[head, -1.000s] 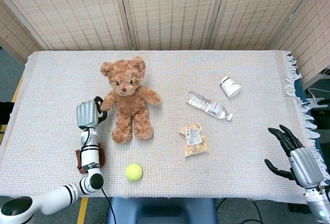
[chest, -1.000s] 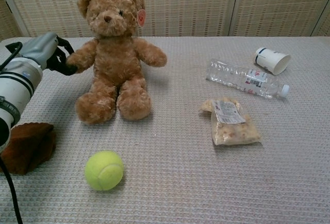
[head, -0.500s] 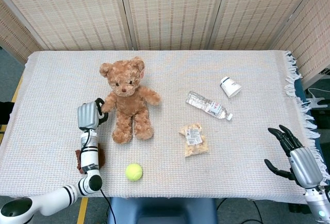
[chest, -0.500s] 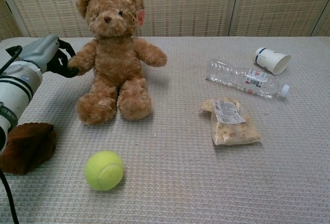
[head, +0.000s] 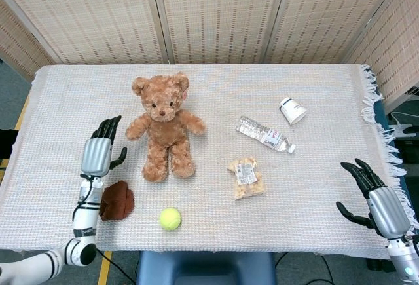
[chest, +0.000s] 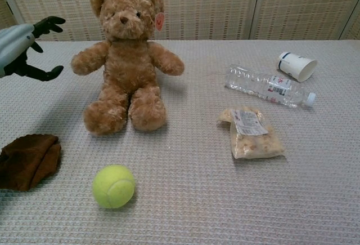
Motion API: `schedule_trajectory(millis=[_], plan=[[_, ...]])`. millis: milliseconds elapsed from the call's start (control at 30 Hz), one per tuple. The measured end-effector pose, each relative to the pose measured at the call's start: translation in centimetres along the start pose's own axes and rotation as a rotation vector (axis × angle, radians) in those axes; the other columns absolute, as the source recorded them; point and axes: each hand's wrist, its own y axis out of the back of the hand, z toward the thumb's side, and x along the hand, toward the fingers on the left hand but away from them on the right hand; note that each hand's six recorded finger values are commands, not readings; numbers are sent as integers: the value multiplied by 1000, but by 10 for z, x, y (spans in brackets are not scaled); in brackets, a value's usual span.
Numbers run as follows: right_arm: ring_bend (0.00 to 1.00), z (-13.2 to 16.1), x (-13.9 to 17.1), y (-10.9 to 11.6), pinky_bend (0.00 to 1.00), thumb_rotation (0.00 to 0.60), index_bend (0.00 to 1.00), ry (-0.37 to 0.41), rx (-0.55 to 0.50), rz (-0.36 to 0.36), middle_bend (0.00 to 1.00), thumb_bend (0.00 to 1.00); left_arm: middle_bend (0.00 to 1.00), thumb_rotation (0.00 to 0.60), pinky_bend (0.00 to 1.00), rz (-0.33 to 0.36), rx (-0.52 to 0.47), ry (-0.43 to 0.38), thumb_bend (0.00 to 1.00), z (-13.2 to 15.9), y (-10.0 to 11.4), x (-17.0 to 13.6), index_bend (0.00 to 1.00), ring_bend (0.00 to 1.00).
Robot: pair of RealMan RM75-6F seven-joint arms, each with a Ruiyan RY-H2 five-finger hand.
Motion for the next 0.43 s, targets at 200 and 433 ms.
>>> schedule_trajectory(millis=[200,433], plan=[[0,1,1,-2,194,600,95,-4,16,-10,124,187,70,600,258,-93,158,-26,374,-58,28,-83,0,68],[0,-1,-3,-7,194,600,95,-14,34,-9,124,187,92,600,258,-114,199,-4,378,-81,51,-139,6,72]])
